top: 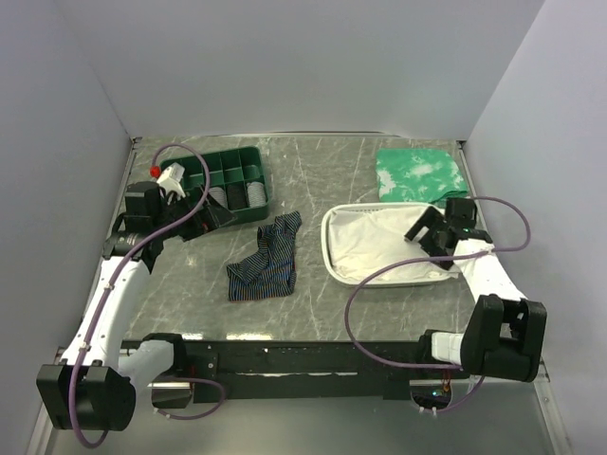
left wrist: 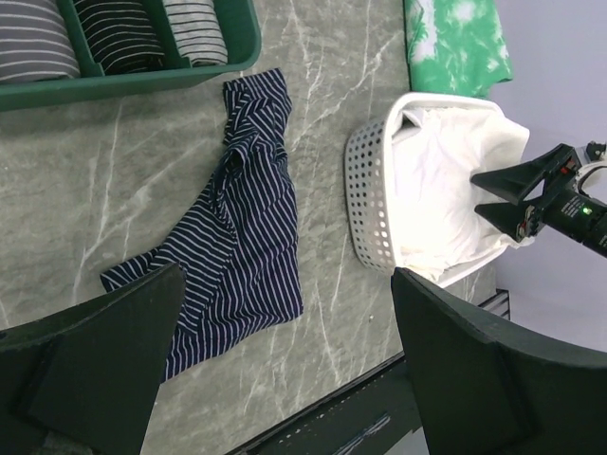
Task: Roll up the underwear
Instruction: Move the bin to the corner of the board.
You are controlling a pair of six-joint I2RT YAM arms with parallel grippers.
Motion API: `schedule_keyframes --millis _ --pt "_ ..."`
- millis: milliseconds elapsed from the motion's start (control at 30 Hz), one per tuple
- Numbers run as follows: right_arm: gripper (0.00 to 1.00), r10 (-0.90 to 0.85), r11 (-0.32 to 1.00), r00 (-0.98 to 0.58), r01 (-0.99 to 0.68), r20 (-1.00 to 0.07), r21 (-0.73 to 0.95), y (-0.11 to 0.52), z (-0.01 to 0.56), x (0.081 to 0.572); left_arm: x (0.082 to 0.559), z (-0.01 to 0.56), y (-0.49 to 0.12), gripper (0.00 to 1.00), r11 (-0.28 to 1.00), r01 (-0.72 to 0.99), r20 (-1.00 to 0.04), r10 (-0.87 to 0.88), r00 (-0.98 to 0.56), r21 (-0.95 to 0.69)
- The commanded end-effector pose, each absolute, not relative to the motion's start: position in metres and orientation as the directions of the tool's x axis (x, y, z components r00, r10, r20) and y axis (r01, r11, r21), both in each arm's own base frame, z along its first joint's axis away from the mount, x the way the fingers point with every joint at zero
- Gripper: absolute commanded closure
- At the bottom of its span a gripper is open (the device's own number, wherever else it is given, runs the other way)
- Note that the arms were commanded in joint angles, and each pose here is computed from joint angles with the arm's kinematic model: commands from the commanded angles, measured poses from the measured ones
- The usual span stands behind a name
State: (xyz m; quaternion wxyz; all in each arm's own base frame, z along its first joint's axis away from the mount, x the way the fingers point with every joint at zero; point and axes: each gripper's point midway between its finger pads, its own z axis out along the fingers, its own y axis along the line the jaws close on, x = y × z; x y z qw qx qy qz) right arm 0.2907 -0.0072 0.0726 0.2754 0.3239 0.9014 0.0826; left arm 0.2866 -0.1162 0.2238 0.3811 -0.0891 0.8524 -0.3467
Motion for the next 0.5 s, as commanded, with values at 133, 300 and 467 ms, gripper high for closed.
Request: schedule_keyframes --millis 133,300,467 --pt "0.00 0.635 0.753 -0.554 0.599 -0.539 0.272 -0.054 0.104 0.283 0.289 0.230 -0.123 0.04 0.722 0.193 -0.622 -0.391 -0.678 -0.664" --pt "0.00 0.534 0.844 -0.548 0.294 -0.644 0.449 0.018 0.168 0.300 0.291 0.231 -0.123 0.04 0.724 0.194 -0.627 -0.394 -0.672 -0.662" --pt "0.00 0.477 0.817 -0.582 0.017 -0.658 0.577 0.109 0.210 0.289 0.289 0.236 -0.117 0.04 0.743 0.177 -0.642 -0.402 -0.653 -0.645"
